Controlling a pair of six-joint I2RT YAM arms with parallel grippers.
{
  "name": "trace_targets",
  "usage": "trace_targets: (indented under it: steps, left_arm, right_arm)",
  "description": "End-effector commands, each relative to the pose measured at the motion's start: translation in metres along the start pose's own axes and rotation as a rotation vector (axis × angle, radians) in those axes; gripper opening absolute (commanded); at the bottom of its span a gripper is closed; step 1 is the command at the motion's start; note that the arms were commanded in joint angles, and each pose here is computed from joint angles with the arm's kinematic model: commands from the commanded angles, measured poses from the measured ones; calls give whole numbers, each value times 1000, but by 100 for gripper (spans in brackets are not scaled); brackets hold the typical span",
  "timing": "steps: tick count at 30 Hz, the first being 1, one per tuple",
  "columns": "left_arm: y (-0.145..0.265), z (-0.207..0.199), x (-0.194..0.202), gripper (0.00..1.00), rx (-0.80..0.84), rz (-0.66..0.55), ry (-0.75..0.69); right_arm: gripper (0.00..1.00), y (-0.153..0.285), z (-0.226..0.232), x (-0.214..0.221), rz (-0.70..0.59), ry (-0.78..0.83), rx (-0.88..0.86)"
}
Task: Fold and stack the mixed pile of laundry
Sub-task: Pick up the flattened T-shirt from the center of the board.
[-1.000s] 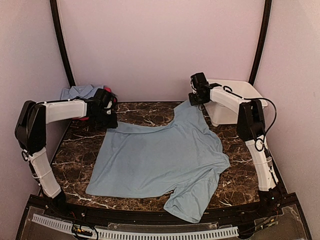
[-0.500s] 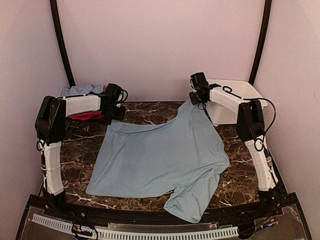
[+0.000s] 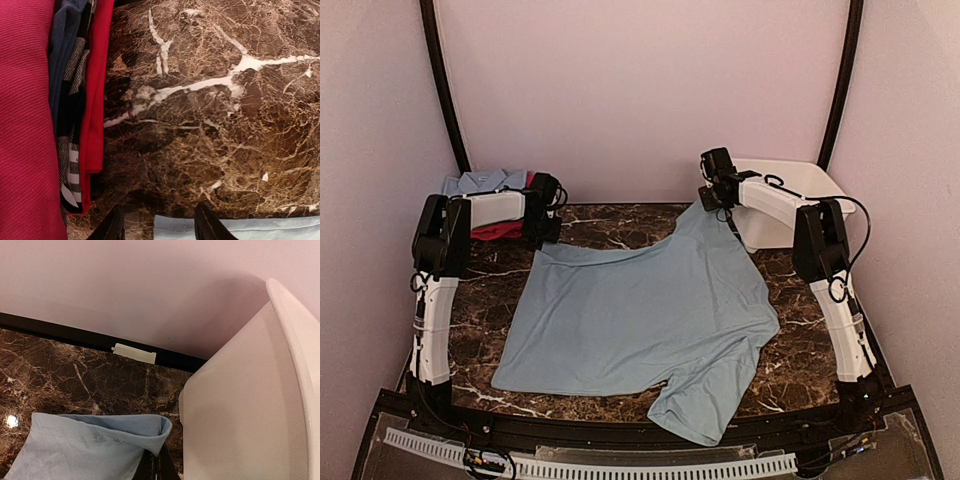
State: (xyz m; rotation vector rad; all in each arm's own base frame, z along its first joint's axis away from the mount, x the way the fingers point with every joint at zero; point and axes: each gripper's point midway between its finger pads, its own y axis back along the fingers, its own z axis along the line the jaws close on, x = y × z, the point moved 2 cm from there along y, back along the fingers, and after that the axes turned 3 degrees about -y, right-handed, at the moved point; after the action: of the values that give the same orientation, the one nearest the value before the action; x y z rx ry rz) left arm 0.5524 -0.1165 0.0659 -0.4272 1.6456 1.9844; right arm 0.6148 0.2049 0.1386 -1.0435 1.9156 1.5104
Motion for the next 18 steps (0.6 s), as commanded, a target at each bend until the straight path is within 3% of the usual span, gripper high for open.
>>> trace_targets:
  steps: [1, 13, 18]
  left_arm:
    - [3, 5, 1, 47, -19, 48, -43]
    - [-9, -6, 26, 41, 72, 148, -79]
    - [-11, -3, 15, 14, 87, 131, -63]
  right_arm:
    - [0, 7, -2, -13, -47, -7, 21]
    - [0, 12, -4, -18, -58, -11, 18]
    - [0, 13, -5, -21, -66, -7, 22]
